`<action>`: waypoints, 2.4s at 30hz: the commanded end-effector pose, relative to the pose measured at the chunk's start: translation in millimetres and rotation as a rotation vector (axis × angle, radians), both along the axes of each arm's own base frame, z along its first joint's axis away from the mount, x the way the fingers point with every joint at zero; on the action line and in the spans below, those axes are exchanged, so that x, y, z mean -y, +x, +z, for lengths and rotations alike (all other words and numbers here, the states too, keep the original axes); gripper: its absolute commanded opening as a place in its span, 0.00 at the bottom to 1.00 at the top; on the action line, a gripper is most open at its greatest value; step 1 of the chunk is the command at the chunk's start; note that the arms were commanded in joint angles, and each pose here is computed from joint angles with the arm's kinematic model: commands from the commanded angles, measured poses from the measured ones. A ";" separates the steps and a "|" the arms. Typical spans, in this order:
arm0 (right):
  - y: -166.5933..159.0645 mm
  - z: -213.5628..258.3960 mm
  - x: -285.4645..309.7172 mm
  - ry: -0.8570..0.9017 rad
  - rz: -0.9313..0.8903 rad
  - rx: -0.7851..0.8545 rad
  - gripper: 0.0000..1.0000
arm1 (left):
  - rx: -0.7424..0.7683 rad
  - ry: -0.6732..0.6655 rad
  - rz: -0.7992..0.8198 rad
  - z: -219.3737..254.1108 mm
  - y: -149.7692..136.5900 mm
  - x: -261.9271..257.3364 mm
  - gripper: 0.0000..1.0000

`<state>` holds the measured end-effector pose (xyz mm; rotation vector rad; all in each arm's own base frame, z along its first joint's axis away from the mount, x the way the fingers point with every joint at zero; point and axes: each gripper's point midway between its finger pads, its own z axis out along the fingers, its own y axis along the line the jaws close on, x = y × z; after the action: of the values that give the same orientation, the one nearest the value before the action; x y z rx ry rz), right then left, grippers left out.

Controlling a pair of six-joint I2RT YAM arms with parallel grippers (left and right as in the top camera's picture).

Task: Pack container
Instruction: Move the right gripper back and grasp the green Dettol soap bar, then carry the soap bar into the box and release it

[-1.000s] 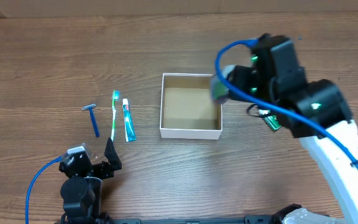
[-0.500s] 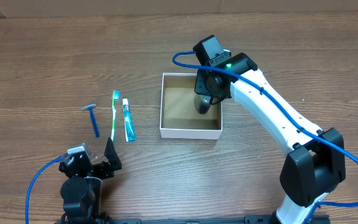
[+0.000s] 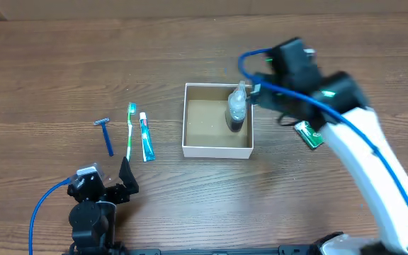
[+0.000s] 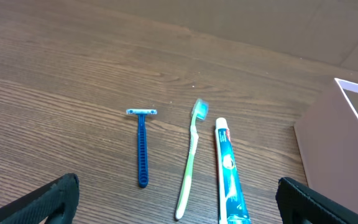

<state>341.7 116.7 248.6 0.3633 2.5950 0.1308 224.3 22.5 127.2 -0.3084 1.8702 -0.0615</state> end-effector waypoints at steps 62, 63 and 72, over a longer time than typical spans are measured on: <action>-44.0 -34.7 -114.6 -0.109 0.927 0.116 0.36 | 0.005 0.009 -0.022 0.1 0.3 3.6 1.00; -38.9 -41.0 -122.2 -0.151 0.976 0.131 0.35 | 0.005 0.009 -0.022 0.1 0.3 3.6 1.00; -12.9 -131.4 -135.2 -0.280 1.118 -0.029 0.58 | 0.005 0.009 -0.022 0.1 0.3 3.6 1.00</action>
<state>322.0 253.9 127.3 -1.1436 2.4854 0.1890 224.3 22.5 127.2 -0.3084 1.8702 -0.0615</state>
